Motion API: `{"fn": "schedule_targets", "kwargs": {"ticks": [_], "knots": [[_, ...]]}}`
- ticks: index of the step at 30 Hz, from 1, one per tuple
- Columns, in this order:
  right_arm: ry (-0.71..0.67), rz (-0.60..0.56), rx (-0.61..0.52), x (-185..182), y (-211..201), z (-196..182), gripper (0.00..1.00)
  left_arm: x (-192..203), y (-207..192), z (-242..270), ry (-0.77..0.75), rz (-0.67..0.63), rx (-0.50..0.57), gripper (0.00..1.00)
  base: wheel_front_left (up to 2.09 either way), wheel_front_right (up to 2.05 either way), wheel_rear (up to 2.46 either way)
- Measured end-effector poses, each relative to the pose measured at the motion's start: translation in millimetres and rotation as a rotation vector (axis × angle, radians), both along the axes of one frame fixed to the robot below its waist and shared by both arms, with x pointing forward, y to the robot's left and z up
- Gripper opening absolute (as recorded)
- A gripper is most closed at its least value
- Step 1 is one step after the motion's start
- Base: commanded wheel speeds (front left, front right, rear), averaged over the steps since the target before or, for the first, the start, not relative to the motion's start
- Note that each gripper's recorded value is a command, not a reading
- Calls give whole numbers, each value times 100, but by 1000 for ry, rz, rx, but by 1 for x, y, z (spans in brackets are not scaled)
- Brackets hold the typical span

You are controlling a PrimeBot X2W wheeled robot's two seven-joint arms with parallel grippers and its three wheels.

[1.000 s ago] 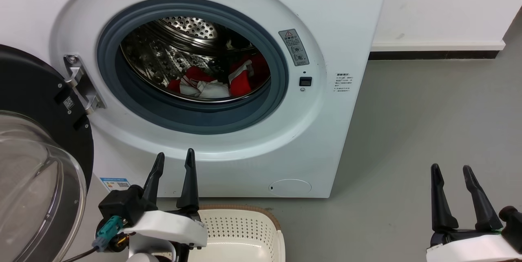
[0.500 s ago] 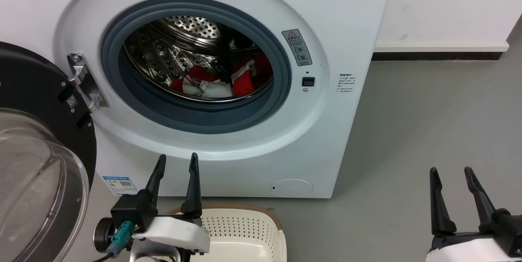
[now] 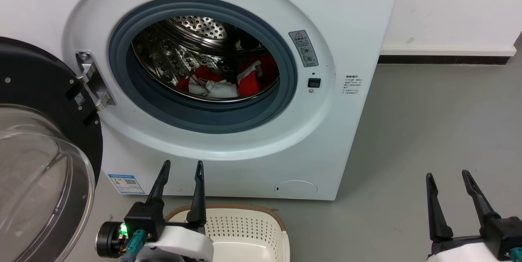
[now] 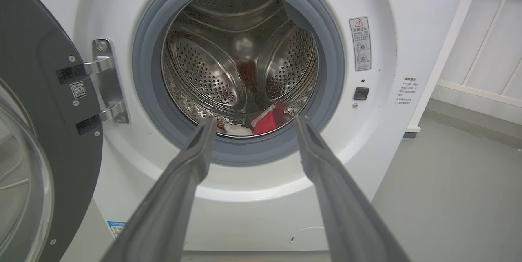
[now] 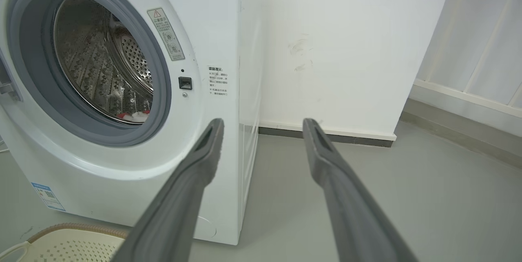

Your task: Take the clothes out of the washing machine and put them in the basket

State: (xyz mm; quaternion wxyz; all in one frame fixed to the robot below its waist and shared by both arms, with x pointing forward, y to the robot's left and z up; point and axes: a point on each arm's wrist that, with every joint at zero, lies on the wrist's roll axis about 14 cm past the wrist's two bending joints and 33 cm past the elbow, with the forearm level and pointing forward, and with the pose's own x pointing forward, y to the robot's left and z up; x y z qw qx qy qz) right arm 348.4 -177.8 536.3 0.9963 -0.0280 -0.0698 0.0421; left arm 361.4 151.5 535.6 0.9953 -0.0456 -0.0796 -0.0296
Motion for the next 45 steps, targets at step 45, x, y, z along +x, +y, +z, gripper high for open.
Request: {"fn": "schedule_targets", "kwargs": {"ticks": [45], "knots": [[32, 4, -24, 6, 1, -9, 100, 2, 0, -12, 26, 14, 44, 100, 0, 0, 0]]}}
